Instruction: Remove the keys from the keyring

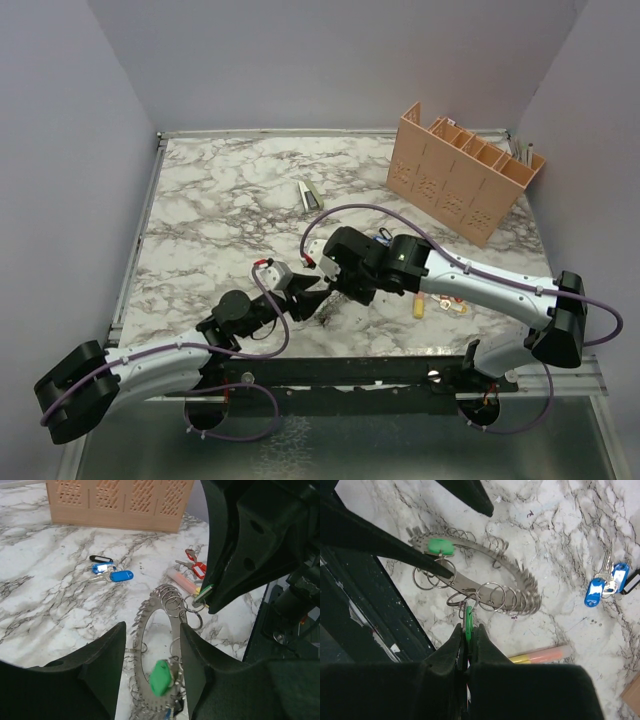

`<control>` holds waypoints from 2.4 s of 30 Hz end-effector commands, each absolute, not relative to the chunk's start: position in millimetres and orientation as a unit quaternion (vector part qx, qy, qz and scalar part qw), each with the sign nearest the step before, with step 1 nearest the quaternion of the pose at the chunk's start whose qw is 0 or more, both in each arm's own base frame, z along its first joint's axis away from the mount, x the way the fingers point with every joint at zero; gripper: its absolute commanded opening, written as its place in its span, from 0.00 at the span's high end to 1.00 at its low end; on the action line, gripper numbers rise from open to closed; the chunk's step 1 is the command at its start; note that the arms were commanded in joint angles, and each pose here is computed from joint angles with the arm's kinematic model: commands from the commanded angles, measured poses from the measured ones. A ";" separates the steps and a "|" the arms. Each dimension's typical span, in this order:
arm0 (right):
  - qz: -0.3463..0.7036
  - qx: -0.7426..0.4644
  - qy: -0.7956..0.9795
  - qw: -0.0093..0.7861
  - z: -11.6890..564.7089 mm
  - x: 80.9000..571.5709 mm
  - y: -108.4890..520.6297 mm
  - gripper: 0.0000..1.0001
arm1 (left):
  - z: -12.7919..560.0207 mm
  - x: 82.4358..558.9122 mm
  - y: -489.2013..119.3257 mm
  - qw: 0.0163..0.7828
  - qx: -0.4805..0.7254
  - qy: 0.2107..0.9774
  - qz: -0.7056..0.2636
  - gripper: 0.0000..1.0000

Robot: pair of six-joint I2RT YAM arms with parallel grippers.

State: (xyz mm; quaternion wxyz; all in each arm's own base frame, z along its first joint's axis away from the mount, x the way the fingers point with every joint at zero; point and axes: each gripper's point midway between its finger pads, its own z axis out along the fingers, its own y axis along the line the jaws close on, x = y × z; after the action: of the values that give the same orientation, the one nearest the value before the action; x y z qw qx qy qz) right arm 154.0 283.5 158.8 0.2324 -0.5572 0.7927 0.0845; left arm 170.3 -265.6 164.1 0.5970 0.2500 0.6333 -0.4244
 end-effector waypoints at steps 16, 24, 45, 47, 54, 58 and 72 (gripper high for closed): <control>0.104 -0.564 0.791 0.212 170.1 146.7 289.4 0.99 | 198.0 151.4 -293.9 0.585 0.286 0.591 -0.477 0.51; 0.105 -0.565 0.791 0.210 169.6 145.2 287.6 0.99 | 183.2 142.8 -304.4 0.562 0.333 0.588 -0.476 0.60; 0.107 -0.579 0.781 0.209 170.0 138.8 276.1 0.99 | 174.9 148.9 -289.5 0.607 0.368 0.566 -0.418 0.63; 0.106 -0.582 0.779 0.208 169.6 138.5 275.5 0.99 | 175.5 147.0 -291.3 0.607 0.380 0.559 -0.417 0.63; 0.123 -0.593 0.770 0.200 170.3 132.0 276.9 0.99 | 175.5 139.8 -302.1 0.601 0.430 0.529 -0.417 0.69; 0.127 -0.602 0.763 0.197 170.0 129.4 276.1 0.99 | 174.4 140.0 -305.7 0.599 0.446 0.522 -0.413 0.71; 0.130 -0.607 0.759 0.196 167.9 127.0 273.6 0.99 | 178.4 131.0 -314.8 0.582 0.483 0.491 -0.432 0.87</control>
State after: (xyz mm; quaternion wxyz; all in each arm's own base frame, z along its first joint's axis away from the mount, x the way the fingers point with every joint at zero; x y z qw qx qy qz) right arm 133.4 277.7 163.9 0.1954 -0.5997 0.7667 0.1197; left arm 138.5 -307.7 168.1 0.5854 0.4602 0.5217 -0.4163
